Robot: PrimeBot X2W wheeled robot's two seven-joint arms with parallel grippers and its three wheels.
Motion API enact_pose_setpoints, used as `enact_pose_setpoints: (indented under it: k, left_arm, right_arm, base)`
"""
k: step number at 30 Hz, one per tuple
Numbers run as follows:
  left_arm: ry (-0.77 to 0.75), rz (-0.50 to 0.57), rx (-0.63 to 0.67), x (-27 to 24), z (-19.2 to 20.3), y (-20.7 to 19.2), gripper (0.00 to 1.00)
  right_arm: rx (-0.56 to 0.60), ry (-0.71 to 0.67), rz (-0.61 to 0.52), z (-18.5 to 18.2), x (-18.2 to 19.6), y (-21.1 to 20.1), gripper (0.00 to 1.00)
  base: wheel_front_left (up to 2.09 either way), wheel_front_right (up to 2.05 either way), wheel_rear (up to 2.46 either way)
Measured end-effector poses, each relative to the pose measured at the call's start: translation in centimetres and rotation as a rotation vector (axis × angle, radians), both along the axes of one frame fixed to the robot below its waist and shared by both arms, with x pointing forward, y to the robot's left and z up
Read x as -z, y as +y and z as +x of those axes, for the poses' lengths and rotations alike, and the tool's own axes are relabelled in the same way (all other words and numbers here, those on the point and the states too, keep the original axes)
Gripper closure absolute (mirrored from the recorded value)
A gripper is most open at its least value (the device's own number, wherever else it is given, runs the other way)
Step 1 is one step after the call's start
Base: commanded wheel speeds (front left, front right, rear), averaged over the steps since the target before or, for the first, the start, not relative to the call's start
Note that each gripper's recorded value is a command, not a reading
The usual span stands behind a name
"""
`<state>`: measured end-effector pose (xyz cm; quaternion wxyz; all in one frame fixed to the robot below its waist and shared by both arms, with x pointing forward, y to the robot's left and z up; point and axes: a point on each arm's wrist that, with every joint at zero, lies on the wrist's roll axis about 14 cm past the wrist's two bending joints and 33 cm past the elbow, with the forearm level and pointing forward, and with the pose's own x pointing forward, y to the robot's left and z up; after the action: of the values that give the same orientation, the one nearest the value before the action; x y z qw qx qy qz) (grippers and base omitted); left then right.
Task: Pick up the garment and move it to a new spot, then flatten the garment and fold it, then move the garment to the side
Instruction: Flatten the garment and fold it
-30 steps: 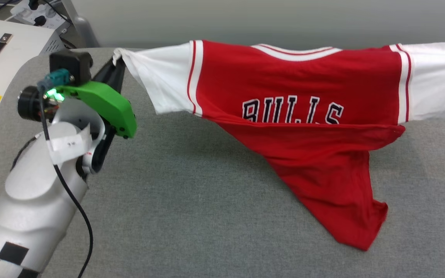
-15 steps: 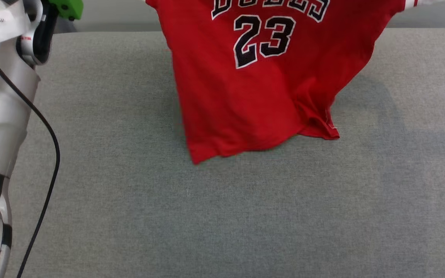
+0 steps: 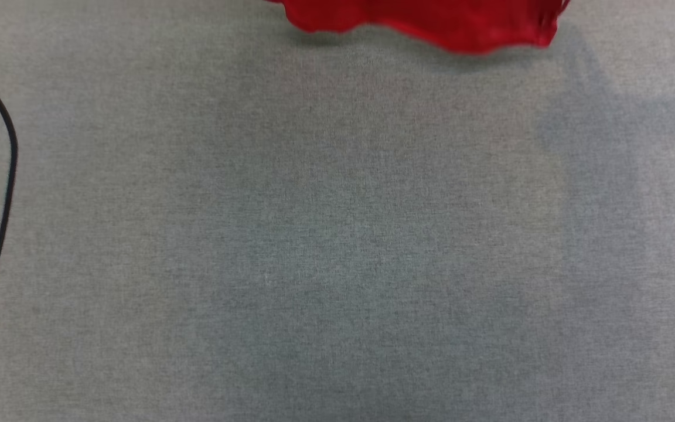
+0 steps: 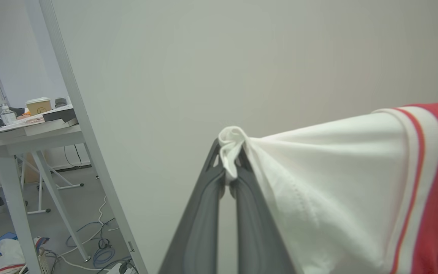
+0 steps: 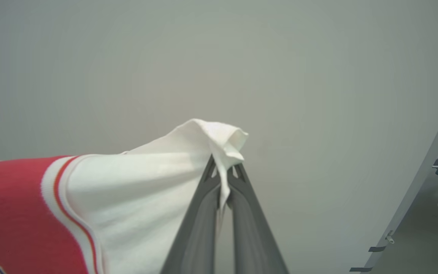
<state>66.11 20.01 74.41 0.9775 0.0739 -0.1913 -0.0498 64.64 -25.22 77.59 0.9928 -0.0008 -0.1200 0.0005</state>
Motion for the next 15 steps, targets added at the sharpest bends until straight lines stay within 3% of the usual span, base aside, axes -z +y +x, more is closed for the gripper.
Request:
enact_pose_setpoints:
  k: [5, 15]
  left_arm:
    - [0.003, -0.018, -0.01, 1.2, 2.0, 0.3, 1.0]
    - [0.124, -0.099, 0.002, 7.7, 4.1, 0.8, 1.0]
  right_arm:
    - [-0.007, -0.031, -0.019, 2.0, 0.0, 0.5, 1.0]
    - [-0.098, 0.066, -0.071, 5.0, 5.6, 4.4, 1.0]
  base:
    - [0.0, 0.0, 0.0]
    - [0.0, 0.0, 0.0]
